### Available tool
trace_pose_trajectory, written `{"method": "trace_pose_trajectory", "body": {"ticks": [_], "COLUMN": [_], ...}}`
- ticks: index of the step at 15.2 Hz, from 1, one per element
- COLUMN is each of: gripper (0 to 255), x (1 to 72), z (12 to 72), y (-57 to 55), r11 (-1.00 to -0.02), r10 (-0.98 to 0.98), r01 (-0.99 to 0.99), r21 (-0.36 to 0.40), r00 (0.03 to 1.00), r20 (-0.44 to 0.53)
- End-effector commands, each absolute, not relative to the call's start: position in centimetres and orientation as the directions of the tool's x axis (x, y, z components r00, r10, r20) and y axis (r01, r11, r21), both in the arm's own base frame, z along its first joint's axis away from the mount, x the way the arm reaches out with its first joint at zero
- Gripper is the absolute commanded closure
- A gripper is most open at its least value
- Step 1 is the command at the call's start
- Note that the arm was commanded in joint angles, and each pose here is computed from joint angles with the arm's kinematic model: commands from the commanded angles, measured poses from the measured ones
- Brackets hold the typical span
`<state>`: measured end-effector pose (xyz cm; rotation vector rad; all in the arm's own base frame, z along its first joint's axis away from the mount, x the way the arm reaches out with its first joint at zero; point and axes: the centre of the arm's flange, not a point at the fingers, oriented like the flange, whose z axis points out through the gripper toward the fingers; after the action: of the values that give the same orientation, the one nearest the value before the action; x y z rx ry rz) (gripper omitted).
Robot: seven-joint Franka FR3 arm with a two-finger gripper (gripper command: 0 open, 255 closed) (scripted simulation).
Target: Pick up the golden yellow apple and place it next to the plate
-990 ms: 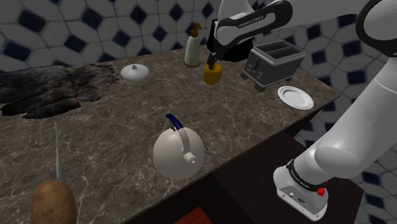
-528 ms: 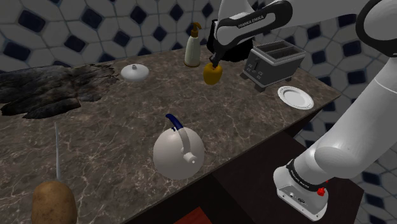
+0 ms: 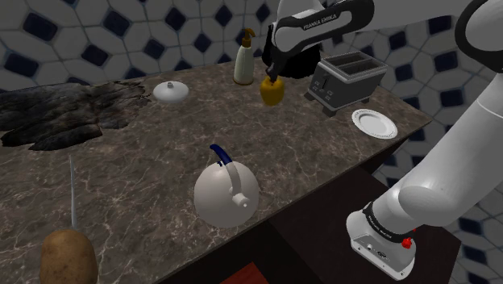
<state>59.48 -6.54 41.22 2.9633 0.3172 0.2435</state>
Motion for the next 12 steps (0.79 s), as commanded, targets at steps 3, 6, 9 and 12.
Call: {"method": "trace_pose_trajectory", "body": {"ticks": [3, 6, 9, 12], "gripper": [255, 255, 255, 255], "x": [59.4, 59.4, 59.4, 59.4], "z": [43.4, 45.0, 46.6, 48.1], "y": [-6.6, -6.6, -6.6, -6.6], "r11": [-0.966, -0.966, -0.966, -0.966], "r10": [0.221, 0.221, 0.221, 0.221], "r01": [0.197, 0.197, 0.197, 0.197], "r21": [0.167, 0.167, 0.167, 0.167], "r00": [0.964, 0.964, 0.964, 0.964], "r20": [0.144, 0.144, 0.144, 0.144]}}
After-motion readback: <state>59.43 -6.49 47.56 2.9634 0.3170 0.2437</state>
